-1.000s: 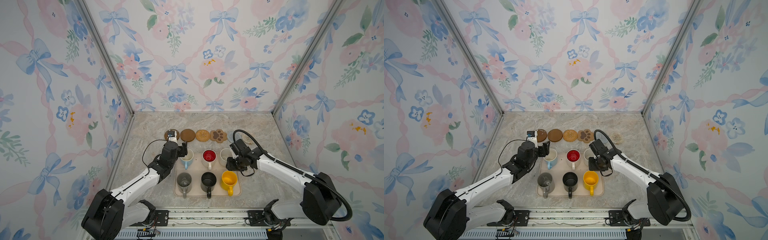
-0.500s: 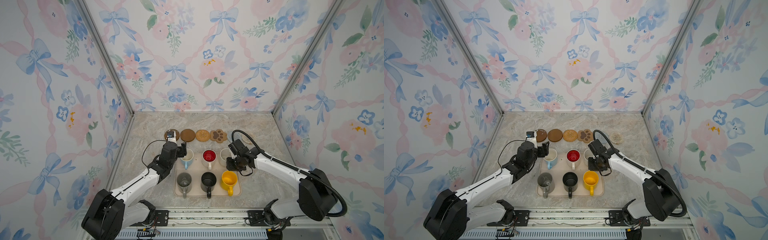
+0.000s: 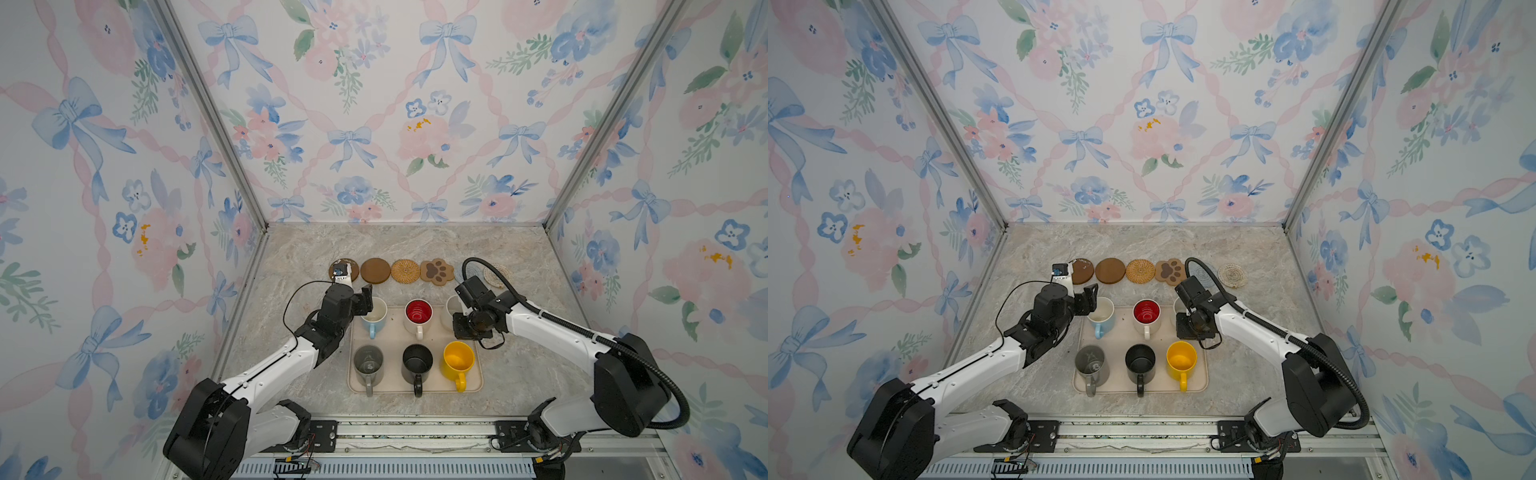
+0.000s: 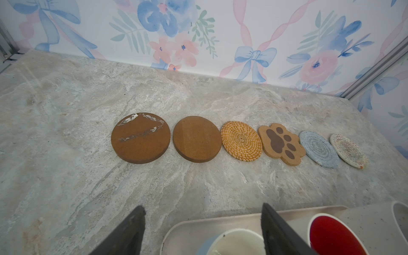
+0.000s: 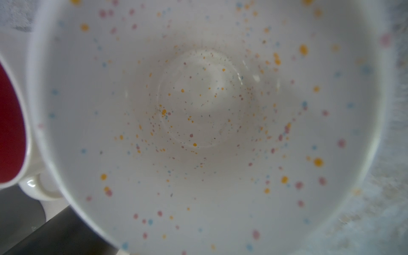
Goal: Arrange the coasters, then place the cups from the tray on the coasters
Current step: 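Lower the right gripper into the speckled white mug and grip its rim, then lift the speckled white mug and carry it over the zigzag coaster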
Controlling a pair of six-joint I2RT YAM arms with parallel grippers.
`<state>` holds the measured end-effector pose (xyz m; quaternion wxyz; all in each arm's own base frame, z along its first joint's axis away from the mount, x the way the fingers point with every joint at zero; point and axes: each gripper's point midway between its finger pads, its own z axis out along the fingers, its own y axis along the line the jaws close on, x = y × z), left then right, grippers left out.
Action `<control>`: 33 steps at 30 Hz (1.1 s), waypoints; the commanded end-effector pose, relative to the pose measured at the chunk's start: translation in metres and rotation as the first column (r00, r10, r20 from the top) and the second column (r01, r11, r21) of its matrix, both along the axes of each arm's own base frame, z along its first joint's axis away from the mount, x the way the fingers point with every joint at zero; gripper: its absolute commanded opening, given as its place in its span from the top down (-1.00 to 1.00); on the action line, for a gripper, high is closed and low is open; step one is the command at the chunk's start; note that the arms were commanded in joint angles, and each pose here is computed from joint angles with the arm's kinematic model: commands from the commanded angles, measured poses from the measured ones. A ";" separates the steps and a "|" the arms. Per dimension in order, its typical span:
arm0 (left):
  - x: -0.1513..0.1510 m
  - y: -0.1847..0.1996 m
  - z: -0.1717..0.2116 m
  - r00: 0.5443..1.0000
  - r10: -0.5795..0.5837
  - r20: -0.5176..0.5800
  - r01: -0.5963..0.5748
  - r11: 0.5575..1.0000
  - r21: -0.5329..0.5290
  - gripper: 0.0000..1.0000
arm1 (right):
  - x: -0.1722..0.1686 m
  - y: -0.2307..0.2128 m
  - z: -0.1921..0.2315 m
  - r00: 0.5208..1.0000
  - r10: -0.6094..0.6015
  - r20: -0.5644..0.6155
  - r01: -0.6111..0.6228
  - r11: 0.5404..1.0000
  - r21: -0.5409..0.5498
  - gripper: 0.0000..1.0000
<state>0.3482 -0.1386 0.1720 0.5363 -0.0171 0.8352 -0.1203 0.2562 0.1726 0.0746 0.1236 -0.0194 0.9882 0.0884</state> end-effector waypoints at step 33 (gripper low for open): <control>0.002 0.006 -0.009 1.000 0.001 -0.008 -0.001 1.000 -0.012 -0.55 | 0.043 -0.016 0.076 0.984 0.047 0.171 -0.037 0.997 -0.062 1.00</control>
